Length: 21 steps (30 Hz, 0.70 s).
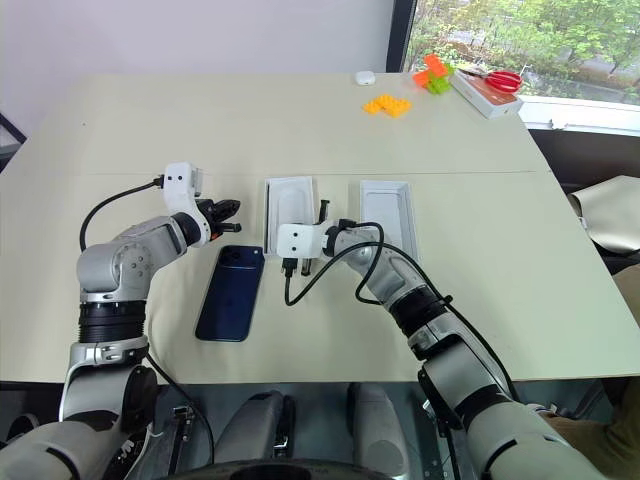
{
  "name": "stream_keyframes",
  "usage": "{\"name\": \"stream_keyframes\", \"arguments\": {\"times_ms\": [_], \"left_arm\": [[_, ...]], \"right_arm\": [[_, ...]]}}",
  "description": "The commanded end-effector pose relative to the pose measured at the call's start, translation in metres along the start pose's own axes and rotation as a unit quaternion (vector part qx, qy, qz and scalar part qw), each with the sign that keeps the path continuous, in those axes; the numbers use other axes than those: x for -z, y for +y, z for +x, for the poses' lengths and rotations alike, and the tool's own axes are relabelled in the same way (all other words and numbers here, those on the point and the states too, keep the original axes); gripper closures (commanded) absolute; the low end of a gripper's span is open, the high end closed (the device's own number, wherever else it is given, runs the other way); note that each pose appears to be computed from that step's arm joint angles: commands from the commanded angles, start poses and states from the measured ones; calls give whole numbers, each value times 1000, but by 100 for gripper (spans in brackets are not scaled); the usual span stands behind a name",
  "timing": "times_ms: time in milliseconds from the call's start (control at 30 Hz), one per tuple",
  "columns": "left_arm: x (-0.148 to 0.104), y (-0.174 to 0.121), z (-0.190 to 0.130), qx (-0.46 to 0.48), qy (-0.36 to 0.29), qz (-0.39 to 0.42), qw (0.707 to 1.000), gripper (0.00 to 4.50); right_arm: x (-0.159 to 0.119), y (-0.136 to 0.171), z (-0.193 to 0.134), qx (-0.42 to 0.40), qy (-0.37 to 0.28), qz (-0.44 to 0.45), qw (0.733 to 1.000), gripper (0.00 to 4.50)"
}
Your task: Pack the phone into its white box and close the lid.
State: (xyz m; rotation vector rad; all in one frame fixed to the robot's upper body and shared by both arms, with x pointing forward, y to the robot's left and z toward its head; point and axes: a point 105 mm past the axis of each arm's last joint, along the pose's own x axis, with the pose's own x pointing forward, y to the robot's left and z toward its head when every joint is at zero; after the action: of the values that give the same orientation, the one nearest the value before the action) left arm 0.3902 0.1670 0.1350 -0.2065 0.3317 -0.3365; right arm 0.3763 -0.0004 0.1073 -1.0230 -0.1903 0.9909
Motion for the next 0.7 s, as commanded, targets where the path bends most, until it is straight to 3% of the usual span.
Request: {"name": "stream_keyframes", "arguments": {"times_ms": [33, 200, 333, 633, 700], "left_arm": [[-10, -5, -1, 5, -18, 12, 1000, 450], [-7, -8, 0, 7, -16, 10, 1000, 450], [-6, -9, 1, 9, -15, 11, 1000, 450], [-7, -14, 2, 11, -17, 11, 1000, 450], [-7, -14, 2, 12, -17, 11, 1000, 450]], "right_arm": [[-15, -22, -2, 36, -32, 61, 997, 444], [-24, -62, -12, 95, -76, 153, 981, 444], [-11, -78, -13, 133, -46, 151, 979, 444], [23, -29, 1, 56, 43, -31, 997, 444], [21, -21, 3, 47, 36, -20, 998, 444]]}}
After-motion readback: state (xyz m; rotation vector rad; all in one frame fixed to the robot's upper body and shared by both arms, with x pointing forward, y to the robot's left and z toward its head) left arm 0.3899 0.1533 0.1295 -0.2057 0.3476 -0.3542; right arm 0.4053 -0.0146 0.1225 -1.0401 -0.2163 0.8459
